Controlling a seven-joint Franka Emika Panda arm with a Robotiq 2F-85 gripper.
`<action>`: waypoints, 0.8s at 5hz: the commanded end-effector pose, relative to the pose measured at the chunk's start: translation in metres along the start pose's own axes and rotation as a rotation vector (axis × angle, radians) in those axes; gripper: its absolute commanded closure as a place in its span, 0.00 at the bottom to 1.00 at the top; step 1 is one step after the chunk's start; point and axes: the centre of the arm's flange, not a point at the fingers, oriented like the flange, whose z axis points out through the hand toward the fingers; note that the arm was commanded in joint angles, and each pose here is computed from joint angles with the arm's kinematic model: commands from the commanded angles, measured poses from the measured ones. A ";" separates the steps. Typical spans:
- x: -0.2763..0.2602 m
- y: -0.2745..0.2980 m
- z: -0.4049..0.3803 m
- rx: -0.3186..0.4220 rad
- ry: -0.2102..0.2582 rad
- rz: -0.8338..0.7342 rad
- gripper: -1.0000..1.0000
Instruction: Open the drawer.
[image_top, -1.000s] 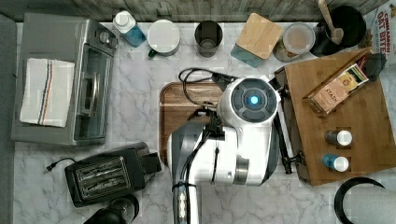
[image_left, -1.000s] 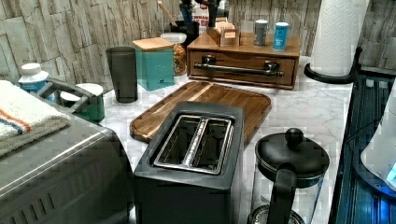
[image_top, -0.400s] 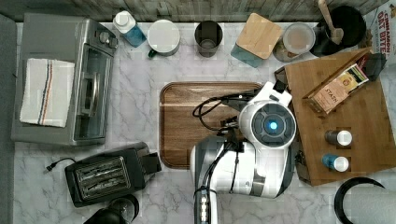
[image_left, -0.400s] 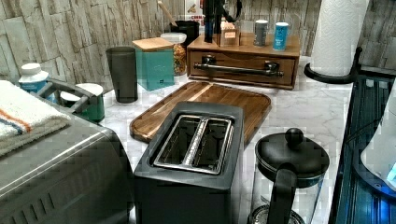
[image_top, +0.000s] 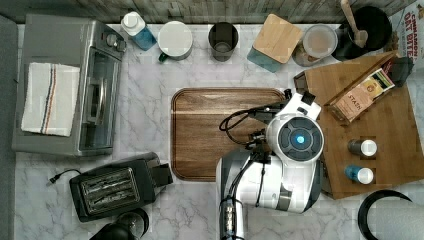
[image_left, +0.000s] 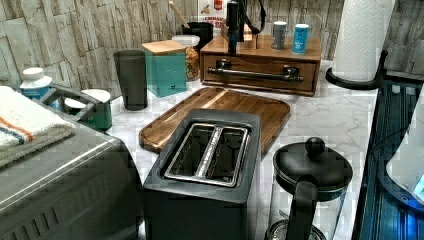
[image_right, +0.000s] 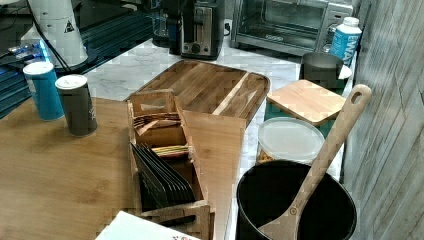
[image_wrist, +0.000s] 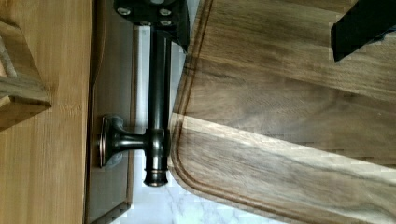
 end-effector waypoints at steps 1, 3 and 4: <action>-0.046 0.075 0.019 -0.070 0.019 -0.062 0.00; -0.050 0.082 0.055 -0.006 0.030 -0.030 0.00; -0.056 0.067 0.069 0.003 0.046 0.016 0.00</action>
